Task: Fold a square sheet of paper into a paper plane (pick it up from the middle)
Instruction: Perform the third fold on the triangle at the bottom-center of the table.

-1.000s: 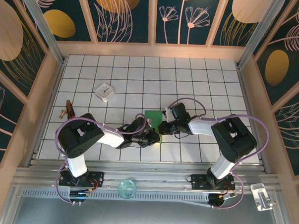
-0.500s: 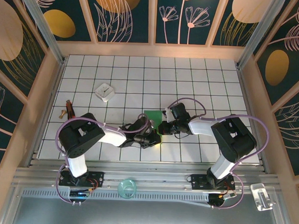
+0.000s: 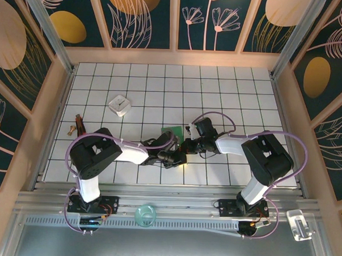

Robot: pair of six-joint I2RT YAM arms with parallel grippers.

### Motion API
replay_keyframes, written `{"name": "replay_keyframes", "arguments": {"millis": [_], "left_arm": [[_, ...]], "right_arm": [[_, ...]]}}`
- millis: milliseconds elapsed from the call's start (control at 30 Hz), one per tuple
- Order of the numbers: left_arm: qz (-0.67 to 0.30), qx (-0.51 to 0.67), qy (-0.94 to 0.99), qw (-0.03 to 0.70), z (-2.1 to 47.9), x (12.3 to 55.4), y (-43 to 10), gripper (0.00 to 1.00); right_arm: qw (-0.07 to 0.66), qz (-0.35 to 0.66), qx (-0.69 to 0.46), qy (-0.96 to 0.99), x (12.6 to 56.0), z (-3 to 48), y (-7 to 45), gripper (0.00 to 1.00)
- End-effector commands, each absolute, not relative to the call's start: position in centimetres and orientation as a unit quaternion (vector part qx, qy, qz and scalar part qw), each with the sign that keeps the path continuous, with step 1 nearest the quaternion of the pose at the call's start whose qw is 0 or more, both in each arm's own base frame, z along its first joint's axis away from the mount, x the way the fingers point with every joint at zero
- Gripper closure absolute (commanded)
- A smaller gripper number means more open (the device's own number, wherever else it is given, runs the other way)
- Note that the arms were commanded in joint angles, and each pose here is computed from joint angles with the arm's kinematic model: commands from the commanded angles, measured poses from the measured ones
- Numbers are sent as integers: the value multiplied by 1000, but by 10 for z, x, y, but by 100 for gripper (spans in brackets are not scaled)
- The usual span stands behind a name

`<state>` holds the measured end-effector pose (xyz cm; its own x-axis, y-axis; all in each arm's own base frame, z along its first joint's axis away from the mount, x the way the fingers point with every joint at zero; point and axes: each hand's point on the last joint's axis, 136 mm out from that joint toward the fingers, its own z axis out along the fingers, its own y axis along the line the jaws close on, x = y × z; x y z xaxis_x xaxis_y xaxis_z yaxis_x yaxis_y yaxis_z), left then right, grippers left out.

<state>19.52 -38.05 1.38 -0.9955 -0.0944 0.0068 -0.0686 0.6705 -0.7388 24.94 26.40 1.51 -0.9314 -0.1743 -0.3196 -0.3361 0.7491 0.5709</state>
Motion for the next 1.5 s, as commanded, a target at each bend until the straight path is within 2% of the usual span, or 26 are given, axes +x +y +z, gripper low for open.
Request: {"name": "replay_keyframes", "arguments": {"millis": [0,267,500,867,1067,1467], "left_arm": [[-386,-19,921,-45,5,163,-381,100],[-449,-22,893,5,55,177,-378,100],[-459,-78,881,80,75,230,-340,100],[-421,-99,895,106,56,275,-327,100],[-406,-90,906,83,37,272,-330,100],[-371,-88,921,82,20,268,-314,100]], "right_arm": [[61,250,-113,960,222,-28,229,100],[59,247,-110,961,222,-30,227,100],[60,248,-111,961,223,-29,227,100],[60,247,-111,961,223,-29,227,100],[61,247,-110,961,223,-29,226,100],[59,246,-108,961,223,-31,225,100]]}}
